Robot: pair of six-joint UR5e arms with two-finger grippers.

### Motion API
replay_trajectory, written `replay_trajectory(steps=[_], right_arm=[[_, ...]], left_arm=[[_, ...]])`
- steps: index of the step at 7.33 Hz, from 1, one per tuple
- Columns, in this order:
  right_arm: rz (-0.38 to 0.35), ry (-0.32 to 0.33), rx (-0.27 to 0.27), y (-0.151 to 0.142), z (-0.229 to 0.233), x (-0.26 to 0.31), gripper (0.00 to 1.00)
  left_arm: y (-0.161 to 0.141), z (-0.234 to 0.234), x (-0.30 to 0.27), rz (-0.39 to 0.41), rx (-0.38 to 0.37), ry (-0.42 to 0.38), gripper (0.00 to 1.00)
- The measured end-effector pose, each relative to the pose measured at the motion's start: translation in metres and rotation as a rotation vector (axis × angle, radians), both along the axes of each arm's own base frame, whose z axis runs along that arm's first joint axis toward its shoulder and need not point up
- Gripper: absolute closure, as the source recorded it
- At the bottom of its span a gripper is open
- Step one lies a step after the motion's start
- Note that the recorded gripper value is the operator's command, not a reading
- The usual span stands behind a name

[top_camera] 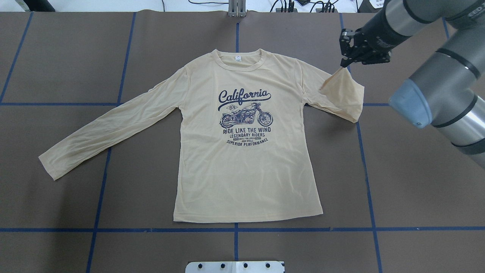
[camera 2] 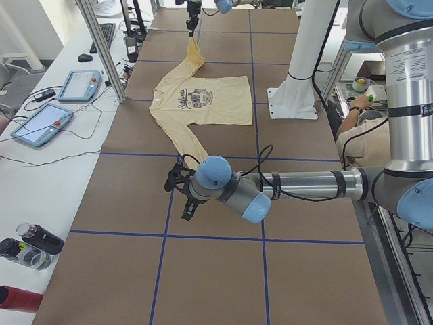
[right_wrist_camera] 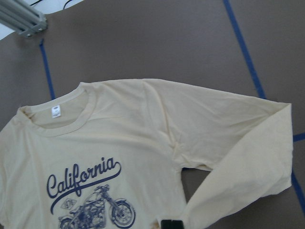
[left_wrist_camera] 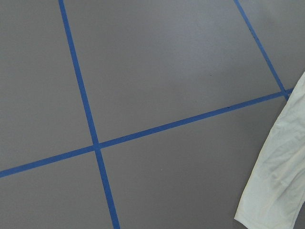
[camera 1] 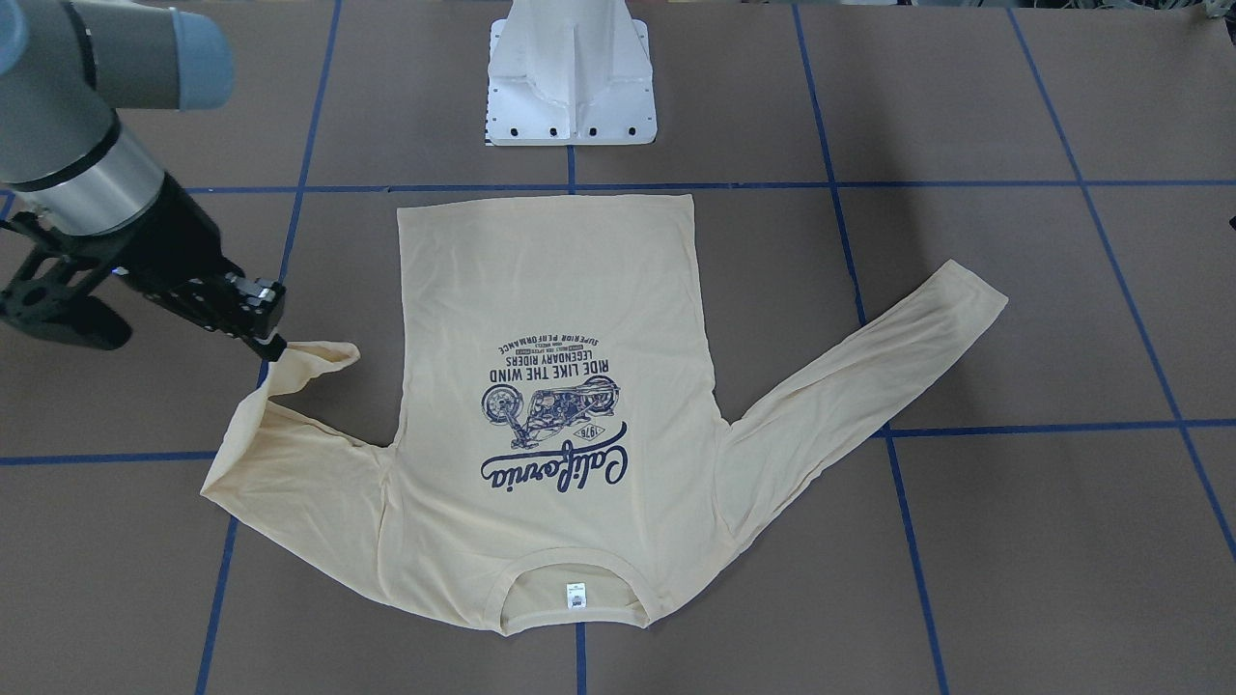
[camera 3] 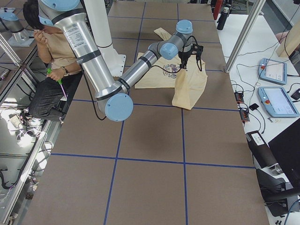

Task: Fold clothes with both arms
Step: 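Carry the grasped sleeve across the shirt front toward the other sleeve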

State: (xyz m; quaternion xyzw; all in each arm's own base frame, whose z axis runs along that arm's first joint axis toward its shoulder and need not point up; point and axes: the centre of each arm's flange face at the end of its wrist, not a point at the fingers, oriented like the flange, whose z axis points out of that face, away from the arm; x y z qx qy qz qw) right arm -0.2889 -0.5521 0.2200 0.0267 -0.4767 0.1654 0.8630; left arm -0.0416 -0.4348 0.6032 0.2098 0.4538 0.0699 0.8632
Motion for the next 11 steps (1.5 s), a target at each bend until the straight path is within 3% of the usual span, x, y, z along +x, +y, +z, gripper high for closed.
replay_trajectory(steps=[2, 4, 5, 6, 8, 11], right_arm=[[0.020, -0.002, 0.110, 0.010, -0.080, -0.079, 1.00], [0.032, -0.025, 0.147, 0.022, -0.156, -0.181, 0.98], [0.020, -0.042, 0.164, 0.023, -0.179, -0.237, 0.86], [0.013, -0.050, 0.170, 0.016, -0.189, -0.289, 0.01], [0.045, -0.034, 0.178, 0.005, -0.199, -0.361, 0.00], [0.060, -0.046, 0.189, 0.007, -0.218, -0.379, 0.00]], left_arm=[[0.000, 0.003, 0.000, 0.000, -0.006, -0.001, 0.01], [0.000, 0.003, 0.000, 0.000, -0.008, 0.000, 0.01], [0.000, 0.003, 0.000, 0.000, -0.008, 0.000, 0.01], [0.000, 0.003, 0.000, 0.000, -0.008, 0.000, 0.01], [0.000, 0.003, 0.000, -0.001, -0.009, 0.000, 0.01], [-0.001, -0.002, 0.006, -0.007, -0.043, 0.038, 0.01]])
